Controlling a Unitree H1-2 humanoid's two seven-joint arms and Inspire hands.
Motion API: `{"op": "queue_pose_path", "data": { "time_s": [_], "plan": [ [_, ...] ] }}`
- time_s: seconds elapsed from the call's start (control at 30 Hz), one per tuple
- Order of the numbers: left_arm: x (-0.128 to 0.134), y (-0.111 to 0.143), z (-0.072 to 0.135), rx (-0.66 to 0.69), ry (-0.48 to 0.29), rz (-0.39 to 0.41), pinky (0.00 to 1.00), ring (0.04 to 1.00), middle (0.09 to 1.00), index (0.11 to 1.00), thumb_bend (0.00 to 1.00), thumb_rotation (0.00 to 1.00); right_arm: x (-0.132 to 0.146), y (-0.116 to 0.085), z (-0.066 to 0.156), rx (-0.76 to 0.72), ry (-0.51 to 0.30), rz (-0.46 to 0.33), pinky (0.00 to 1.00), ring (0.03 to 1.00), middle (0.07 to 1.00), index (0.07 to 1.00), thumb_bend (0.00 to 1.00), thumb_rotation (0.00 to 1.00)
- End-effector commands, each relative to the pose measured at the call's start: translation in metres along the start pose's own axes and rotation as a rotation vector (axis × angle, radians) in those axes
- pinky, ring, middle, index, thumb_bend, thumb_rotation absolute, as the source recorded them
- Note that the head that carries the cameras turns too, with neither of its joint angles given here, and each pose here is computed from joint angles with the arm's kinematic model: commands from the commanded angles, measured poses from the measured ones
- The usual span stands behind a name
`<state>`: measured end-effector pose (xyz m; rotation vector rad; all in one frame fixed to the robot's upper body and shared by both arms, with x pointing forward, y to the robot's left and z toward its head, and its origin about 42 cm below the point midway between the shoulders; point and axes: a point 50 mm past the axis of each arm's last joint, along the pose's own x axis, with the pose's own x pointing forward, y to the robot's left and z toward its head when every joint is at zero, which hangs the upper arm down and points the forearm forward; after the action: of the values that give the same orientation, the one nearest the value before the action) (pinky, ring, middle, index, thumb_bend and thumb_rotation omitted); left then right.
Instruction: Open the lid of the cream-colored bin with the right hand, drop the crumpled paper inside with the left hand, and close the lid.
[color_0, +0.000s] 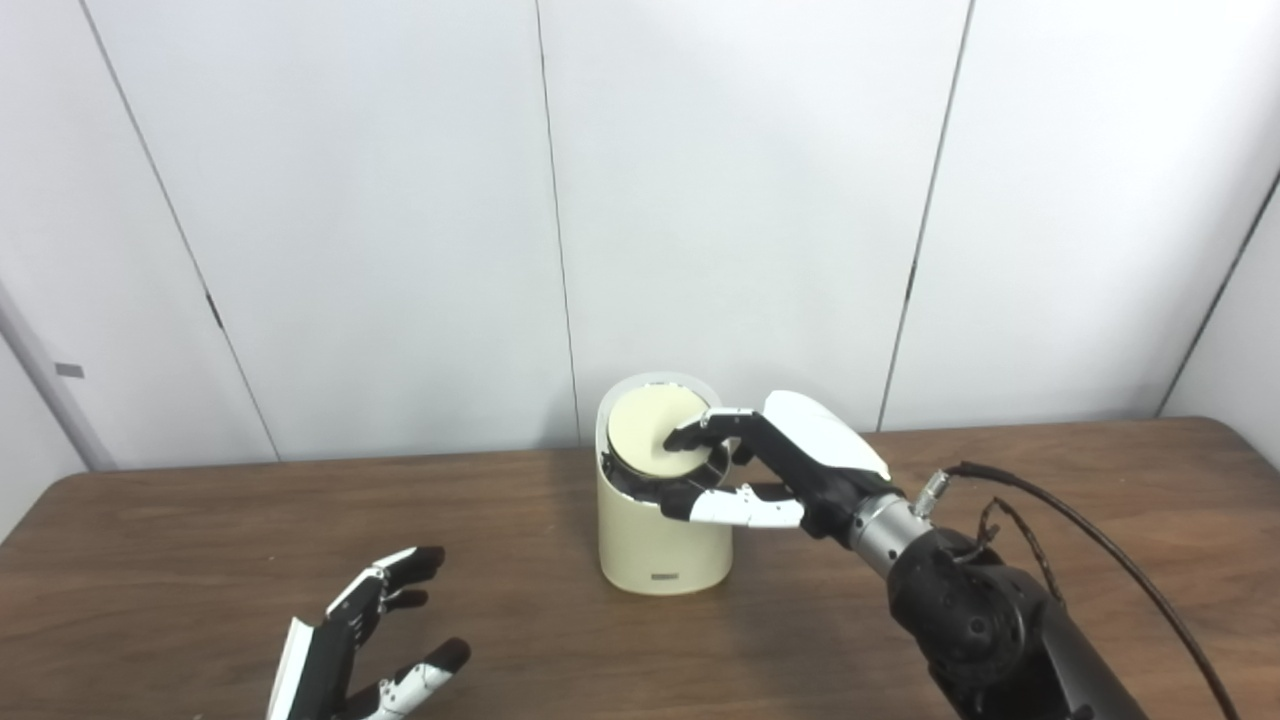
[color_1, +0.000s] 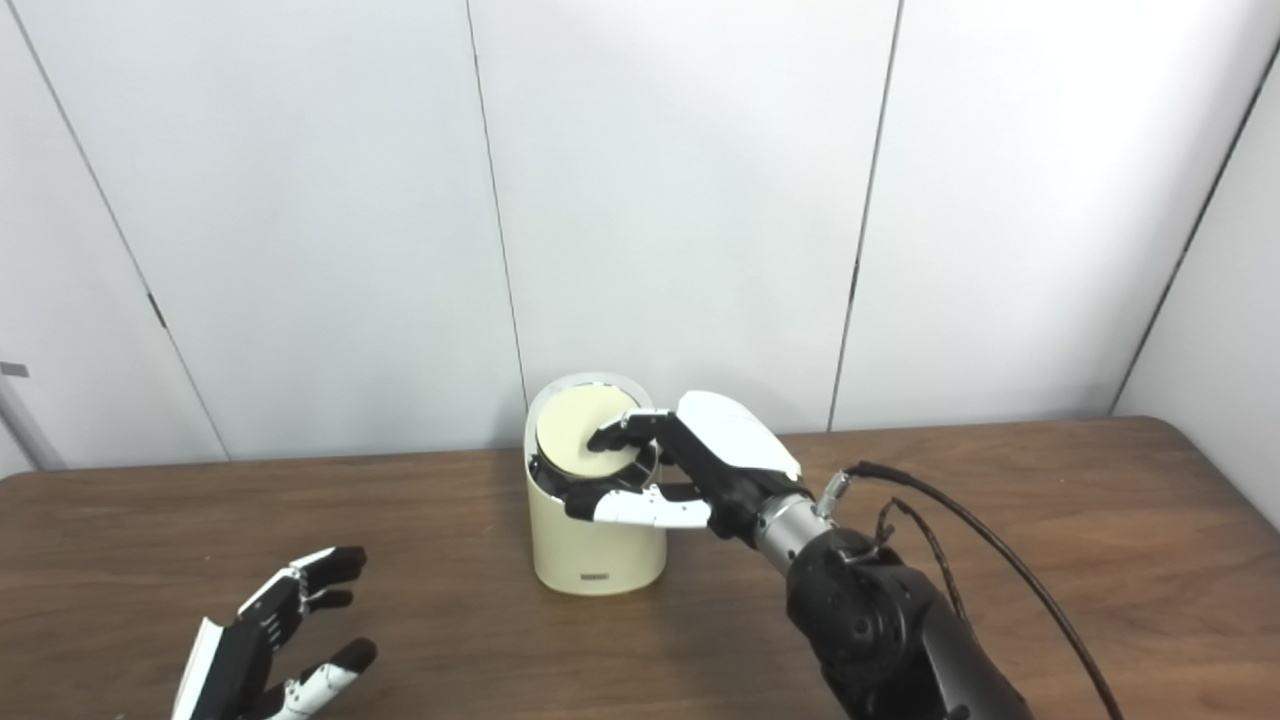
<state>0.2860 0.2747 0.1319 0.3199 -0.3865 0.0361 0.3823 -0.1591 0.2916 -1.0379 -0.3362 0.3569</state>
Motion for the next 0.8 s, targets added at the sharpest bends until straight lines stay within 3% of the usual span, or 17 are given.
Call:
{"op": "queue_pose_path", "data": {
  "time_s": [0.0, 0.53, 0.77],
  "plan": [
    [0.007, -0.005, 0.008, -0.007, -0.041, 0.007, 0.71, 0.775, 0.773, 0.754, 0.93, 0.56, 0.009, -0.008, 0.016, -0.029, -0.082, 0.023, 0.75, 0.78, 0.746, 0.718, 0.93, 1.0],
    [0.009, -0.009, 0.005, 0.0, -0.042, -0.003, 0.69, 0.769, 0.773, 0.757, 0.93, 0.56, 0.022, -0.016, 0.027, -0.049, -0.125, 0.014, 0.65, 0.754, 0.749, 0.714, 0.92, 0.99],
    [0.009, -0.011, 0.006, -0.005, -0.043, -0.004, 0.7, 0.773, 0.776, 0.76, 0.93, 0.56, 0.026, -0.016, 0.031, -0.027, -0.13, 0.023, 0.67, 0.776, 0.761, 0.726, 0.94, 0.97]
  ]
}}
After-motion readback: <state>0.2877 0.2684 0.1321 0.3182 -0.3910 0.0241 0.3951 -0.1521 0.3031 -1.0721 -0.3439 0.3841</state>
